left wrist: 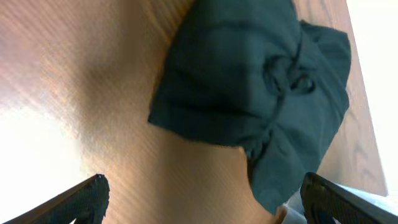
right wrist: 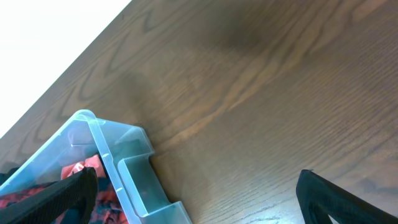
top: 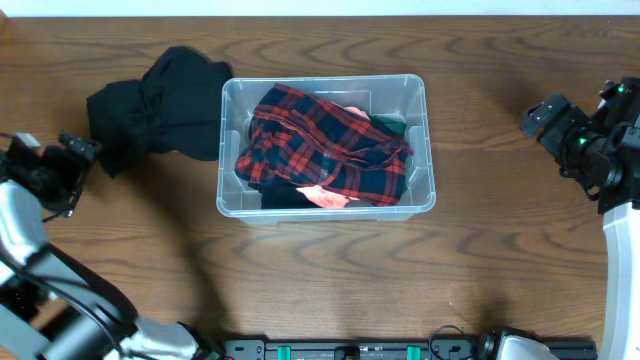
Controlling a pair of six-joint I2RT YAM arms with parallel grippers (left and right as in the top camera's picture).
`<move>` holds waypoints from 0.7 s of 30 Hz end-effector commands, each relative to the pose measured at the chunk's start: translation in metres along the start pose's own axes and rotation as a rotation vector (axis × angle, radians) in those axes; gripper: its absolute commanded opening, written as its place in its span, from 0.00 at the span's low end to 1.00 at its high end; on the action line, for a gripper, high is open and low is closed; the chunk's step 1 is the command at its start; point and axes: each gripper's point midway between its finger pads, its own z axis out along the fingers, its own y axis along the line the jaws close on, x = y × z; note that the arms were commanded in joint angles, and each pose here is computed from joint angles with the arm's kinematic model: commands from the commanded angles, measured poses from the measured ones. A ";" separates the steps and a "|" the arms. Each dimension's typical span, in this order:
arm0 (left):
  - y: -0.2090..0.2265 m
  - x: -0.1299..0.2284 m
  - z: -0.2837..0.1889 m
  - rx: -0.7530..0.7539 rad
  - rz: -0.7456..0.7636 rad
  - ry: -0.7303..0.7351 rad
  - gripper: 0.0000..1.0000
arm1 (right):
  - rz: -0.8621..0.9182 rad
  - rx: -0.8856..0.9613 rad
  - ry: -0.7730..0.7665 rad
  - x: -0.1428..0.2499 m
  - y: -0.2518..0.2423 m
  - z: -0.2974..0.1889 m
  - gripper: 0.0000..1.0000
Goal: Pack container
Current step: 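Reach the left gripper to the black garment and grasp it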
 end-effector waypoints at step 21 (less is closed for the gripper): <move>0.006 -0.015 0.107 0.274 -0.063 0.052 0.98 | 0.014 0.011 -0.004 -0.002 -0.004 0.000 0.99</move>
